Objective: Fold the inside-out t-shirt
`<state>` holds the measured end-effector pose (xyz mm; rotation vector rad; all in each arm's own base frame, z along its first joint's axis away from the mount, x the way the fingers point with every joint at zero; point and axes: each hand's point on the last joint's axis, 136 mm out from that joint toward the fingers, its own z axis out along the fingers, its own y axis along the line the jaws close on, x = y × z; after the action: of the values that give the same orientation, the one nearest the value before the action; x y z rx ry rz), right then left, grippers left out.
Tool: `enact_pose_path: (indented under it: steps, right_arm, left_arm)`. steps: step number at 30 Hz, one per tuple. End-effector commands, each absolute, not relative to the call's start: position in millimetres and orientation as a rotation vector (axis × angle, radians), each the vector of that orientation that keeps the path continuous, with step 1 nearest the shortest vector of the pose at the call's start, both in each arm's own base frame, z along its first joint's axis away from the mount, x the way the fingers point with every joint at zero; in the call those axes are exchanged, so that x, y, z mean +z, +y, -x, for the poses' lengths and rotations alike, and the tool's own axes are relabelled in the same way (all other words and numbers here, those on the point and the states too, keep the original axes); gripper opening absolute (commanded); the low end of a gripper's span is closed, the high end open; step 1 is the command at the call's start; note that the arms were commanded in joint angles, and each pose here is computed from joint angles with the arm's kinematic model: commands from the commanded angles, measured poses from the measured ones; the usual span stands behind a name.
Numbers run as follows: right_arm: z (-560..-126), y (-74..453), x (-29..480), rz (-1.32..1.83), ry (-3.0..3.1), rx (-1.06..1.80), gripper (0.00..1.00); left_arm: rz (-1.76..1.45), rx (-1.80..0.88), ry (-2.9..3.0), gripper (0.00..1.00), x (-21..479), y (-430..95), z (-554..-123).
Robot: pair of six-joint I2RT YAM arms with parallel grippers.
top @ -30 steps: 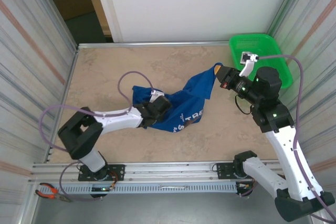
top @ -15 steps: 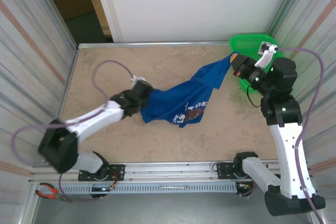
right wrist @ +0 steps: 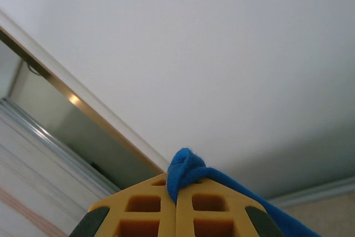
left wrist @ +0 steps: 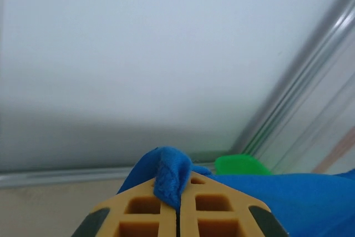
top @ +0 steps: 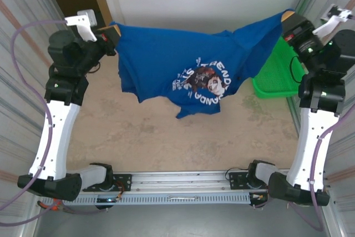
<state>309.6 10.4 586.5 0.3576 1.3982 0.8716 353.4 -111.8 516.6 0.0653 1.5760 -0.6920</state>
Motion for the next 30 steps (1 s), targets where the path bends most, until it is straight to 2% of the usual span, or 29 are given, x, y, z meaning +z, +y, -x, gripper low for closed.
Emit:
enact_pose_path:
  steps: [1,4,10,14,18,24,27,28,29,30]
  right_arm:
    - [-278.5,12.7,633.5,-0.299,1.269,0.897,0.00]
    - [-280.6,11.5,635.9,-0.306,1.264,0.909,0.00]
    - [-290.3,6.0,625.1,-0.349,1.272,0.917,0.00]
    - [-318.8,4.1,620.0,-0.361,1.298,0.985,0.00]
    - [-342.0,7.1,632.7,-0.309,1.280,1.065,0.00]
    - [-325.2,18.0,678.4,-0.209,1.200,1.068,0.00]
    - [-309.5,34.9,673.5,-0.160,1.208,1.089,0.00]
    - [-303.3,41.5,666.9,-0.150,1.214,1.091,0.00]
    - [-299.9,50.5,650.3,-0.149,1.240,1.096,0.00]
    - [-294.0,61.0,633.4,-0.138,1.264,1.099,0.00]
  left_arm:
    - [-0.105,-0.711,1.533,0.08,539.8,-113.9,-349.3]
    - [-0.072,-0.678,1.587,0.00,525.0,-104.9,-366.8]
    - [0.077,-0.707,1.719,0.00,462.5,-75.8,-412.5]
    - [0.152,-0.757,1.782,0.00,433.9,-61.3,-449.4]
    - [0.164,-0.837,1.737,0.00,455.2,-60.8,-471.2]
    - [0.122,-0.872,1.608,0.00,522.0,-64.5,-462.9]
    - [0.102,-0.882,1.603,0.00,522.1,-68.1,-449.6]
    - [0.106,-0.884,1.622,0.02,510.9,-69.2,-447.0]
    - [0.115,-0.880,1.649,0.09,494.4,-69.2,-444.2]
    - [0.134,-0.866,1.690,0.21,471.8,-67.7,-441.4]
